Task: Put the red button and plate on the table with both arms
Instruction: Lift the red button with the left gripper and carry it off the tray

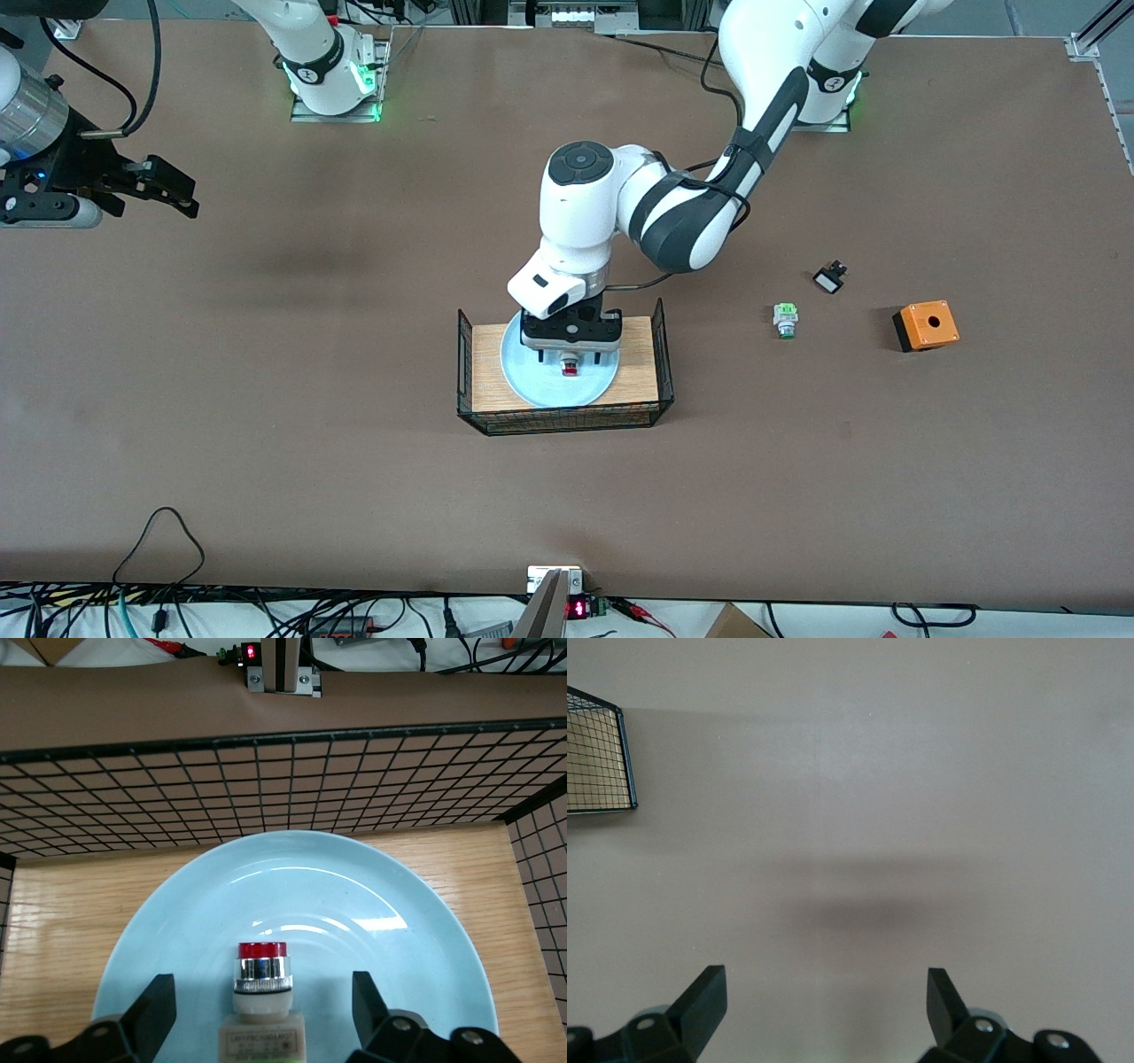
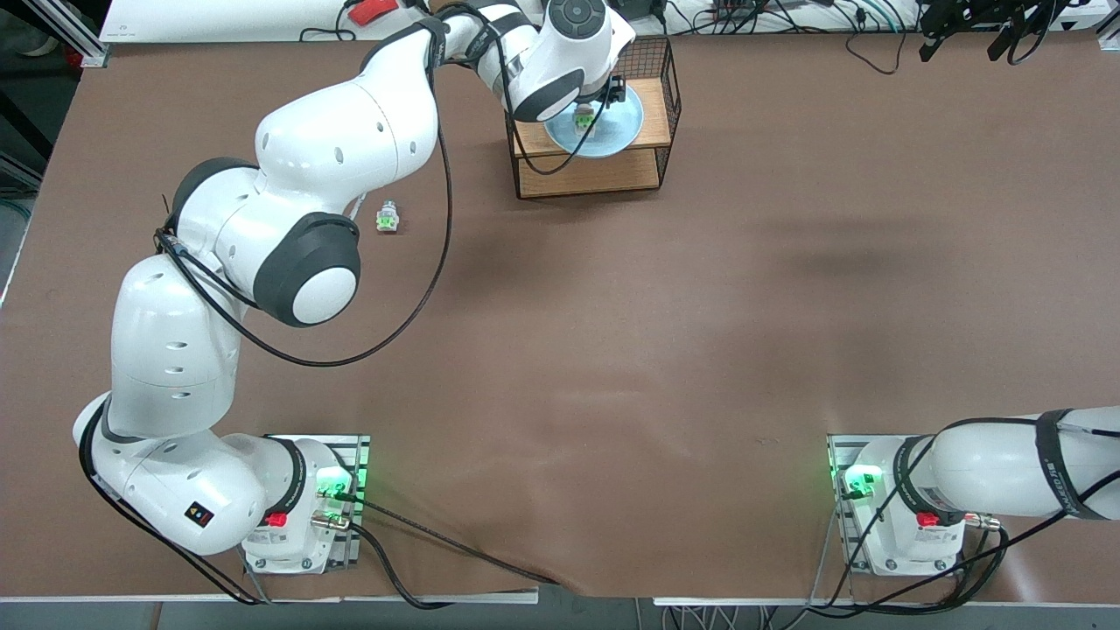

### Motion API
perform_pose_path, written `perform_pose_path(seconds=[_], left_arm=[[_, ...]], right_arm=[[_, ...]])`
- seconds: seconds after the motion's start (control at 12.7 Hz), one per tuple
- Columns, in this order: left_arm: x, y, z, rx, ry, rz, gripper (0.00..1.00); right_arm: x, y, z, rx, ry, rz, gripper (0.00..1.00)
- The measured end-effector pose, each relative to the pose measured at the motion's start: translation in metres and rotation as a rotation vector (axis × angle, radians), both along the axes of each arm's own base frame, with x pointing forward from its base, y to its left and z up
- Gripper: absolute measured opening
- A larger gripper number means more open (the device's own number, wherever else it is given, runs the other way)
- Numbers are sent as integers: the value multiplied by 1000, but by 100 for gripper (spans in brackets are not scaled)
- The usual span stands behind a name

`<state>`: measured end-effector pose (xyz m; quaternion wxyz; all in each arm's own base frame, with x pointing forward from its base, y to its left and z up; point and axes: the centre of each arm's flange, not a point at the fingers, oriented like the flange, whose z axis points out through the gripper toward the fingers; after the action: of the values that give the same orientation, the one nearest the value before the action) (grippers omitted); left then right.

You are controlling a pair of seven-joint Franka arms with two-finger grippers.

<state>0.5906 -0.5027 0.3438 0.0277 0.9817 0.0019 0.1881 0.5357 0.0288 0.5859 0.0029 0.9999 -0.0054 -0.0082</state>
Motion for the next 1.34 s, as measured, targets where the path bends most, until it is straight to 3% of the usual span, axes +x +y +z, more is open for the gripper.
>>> perform_pose_path(seconds=[0.08, 0.39, 0.71, 1.1, 1.34], left_arm=[[0, 0, -1, 1, 1, 0, 71], [-2, -1, -3, 4, 6, -2, 68], [-4, -2, -10, 9, 15, -4, 45], [-3, 0, -5, 24, 24, 7, 41], [-5, 6, 37, 18, 52, 53, 41]], right_arm=[[0, 0, 0, 0, 0, 0, 100], [0, 0, 0, 0, 0, -1, 100], [0, 0, 0, 0, 0, -1, 100], [0, 0, 0, 0, 0, -1, 100], [0, -1, 0, 0, 0, -2, 100]])
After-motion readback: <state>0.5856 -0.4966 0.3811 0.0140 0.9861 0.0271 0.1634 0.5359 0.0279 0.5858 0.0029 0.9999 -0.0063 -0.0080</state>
